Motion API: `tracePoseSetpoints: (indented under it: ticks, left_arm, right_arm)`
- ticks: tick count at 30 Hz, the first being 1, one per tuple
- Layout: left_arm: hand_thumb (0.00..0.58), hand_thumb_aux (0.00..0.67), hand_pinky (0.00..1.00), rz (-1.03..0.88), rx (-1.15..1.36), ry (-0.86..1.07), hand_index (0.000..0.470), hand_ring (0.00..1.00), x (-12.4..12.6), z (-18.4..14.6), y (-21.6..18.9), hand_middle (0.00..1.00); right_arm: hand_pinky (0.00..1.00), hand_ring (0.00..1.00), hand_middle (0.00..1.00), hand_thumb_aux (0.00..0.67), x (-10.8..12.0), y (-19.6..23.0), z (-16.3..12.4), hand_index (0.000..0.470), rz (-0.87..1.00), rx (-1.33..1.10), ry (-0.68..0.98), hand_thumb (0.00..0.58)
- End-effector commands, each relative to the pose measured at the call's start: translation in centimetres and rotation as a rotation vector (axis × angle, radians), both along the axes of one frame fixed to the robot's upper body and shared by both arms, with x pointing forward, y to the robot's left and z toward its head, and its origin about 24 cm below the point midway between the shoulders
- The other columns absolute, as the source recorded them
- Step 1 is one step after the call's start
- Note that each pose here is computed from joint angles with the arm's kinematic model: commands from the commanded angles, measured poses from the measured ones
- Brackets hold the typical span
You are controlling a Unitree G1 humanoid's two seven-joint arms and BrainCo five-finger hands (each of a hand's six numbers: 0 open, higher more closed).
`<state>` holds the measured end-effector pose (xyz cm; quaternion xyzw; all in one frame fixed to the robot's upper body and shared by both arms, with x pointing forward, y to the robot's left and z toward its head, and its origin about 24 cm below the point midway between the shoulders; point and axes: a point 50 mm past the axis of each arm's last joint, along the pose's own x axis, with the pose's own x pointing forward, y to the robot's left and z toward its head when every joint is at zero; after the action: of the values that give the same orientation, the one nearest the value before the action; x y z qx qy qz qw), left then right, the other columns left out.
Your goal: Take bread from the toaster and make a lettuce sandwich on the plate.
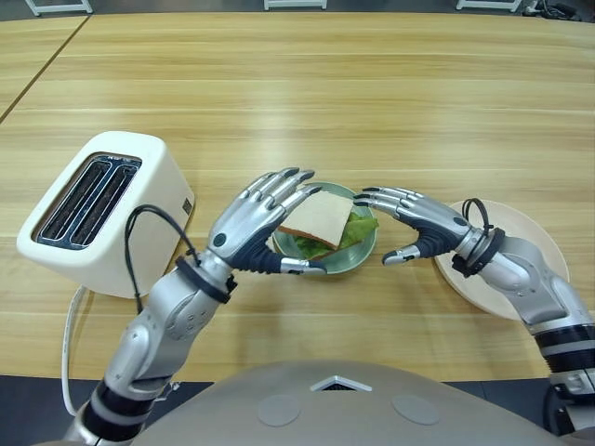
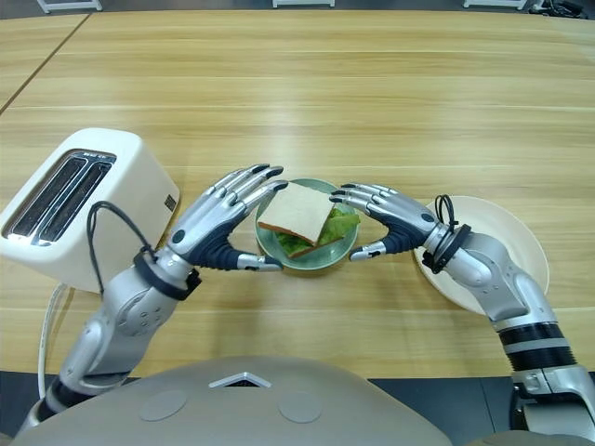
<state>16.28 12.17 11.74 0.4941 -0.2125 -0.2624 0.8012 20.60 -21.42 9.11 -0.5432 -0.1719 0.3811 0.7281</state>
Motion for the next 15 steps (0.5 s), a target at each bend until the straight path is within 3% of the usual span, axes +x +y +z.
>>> tracePoseSetpoints:
  ticks: [1, 2, 3, 8, 15]
  left_arm:
    - [0.580, 0.670, 1.00, -0.049, 0.089, 0.296, 0.470, 1.00, -1.5, -3.4, 2.9, 1.00]
    - [0.580, 0.670, 1.00, -0.064, 0.108, 0.347, 0.470, 1.00, -1.9, -4.1, 3.3, 1.00]
    - [0.580, 0.670, 1.00, -0.091, 0.127, 0.411, 0.470, 1.00, -2.3, -4.9, 3.4, 1.00]
    - [0.580, 0.670, 1.00, -0.152, 0.211, 0.567, 0.470, 1.00, -2.9, -8.5, 2.9, 1.00]
    - [0.580, 0.670, 1.00, -0.104, 0.246, 0.455, 0.470, 1.00, -0.4, -10.8, 0.6, 1.00]
  right_arm:
    - [0.87, 0.87, 0.87, 0.428, -1.9, -0.1, -0.8, 0.300, 0.080, -0.085, 0.148, 0.505]
    - [1.00, 1.00, 1.00, 0.507, -2.4, 0.0, -1.2, 0.356, 0.099, -0.101, 0.187, 0.546]
    - [1.00, 1.00, 1.00, 0.670, -2.9, 0.3, -1.8, 0.470, 0.119, -0.115, 0.236, 0.580]
    - [1.00, 1.00, 1.00, 0.670, -4.8, 2.4, -5.1, 0.470, 0.188, -0.172, 0.403, 0.580]
    - [1.00, 1.00, 1.00, 0.670, -3.6, 4.2, -8.4, 0.470, 0.156, -0.278, 0.362, 0.580]
